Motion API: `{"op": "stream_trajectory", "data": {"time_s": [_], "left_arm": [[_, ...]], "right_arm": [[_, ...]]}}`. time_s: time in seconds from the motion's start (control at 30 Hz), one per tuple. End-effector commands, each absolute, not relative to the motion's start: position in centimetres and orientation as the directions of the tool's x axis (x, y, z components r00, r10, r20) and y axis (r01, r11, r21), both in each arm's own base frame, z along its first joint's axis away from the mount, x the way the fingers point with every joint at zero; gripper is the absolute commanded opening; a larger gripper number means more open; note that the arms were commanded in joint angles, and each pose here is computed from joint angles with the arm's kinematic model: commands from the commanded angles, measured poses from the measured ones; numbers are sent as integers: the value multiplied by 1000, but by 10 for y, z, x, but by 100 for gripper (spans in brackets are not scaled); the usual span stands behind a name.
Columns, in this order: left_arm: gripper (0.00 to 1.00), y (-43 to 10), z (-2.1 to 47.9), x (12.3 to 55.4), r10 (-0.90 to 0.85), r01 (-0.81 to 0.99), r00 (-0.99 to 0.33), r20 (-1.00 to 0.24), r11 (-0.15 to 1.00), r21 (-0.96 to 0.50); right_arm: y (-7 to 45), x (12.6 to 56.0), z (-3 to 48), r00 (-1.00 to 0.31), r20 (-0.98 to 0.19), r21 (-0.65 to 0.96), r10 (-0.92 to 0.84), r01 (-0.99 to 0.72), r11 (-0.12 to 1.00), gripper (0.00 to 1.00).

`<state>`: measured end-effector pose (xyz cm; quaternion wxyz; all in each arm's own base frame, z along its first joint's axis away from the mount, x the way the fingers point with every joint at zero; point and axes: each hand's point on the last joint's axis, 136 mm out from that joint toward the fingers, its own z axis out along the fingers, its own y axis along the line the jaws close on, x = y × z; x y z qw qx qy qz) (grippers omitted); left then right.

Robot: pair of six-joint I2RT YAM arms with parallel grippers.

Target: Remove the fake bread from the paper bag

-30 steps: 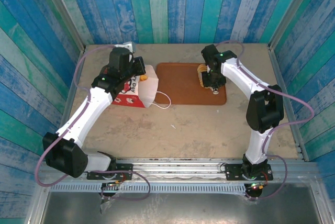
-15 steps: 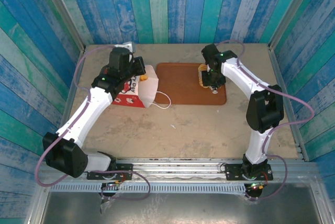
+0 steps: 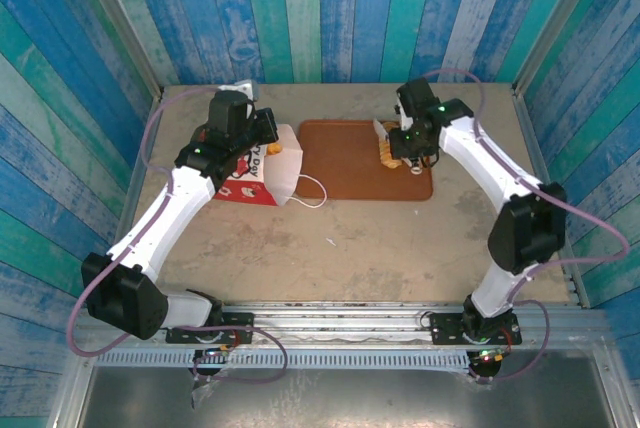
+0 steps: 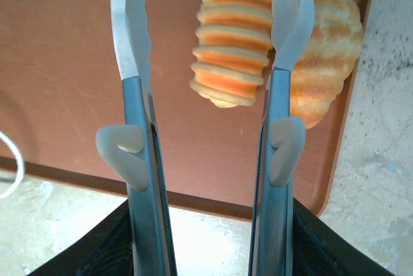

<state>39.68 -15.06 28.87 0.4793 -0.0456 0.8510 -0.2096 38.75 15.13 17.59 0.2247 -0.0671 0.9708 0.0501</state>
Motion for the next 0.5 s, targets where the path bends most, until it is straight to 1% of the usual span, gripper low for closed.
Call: {"op": "stream_trajectory", "data": {"time_s": [0.0, 0.13, 0.3, 0.4, 0.47], "left_arm": [[0, -150, 313, 394, -299, 149, -483, -823, 898, -414], [0, -150, 314, 394, -302, 146, -481, -823, 898, -415], [0, -148, 315, 393, -304, 144, -477, -825, 899, -414], [0, -148, 315, 392, -304, 143, -477, -825, 899, -414], [0, -148, 315, 392, -303, 143, -478, -825, 899, -413]], "right_arm": [[156, 387, 202, -820, -556, 95, -136, -226, 970, 53], [159, 379, 227, -735, -664, 117, -135, -281, 953, 52], [151, 371, 247, -647, -754, 106, -114, -291, 951, 53], [145, 366, 250, -603, -793, 105, -89, -279, 954, 52], [148, 360, 252, -589, -803, 118, -92, -308, 944, 52]]}}
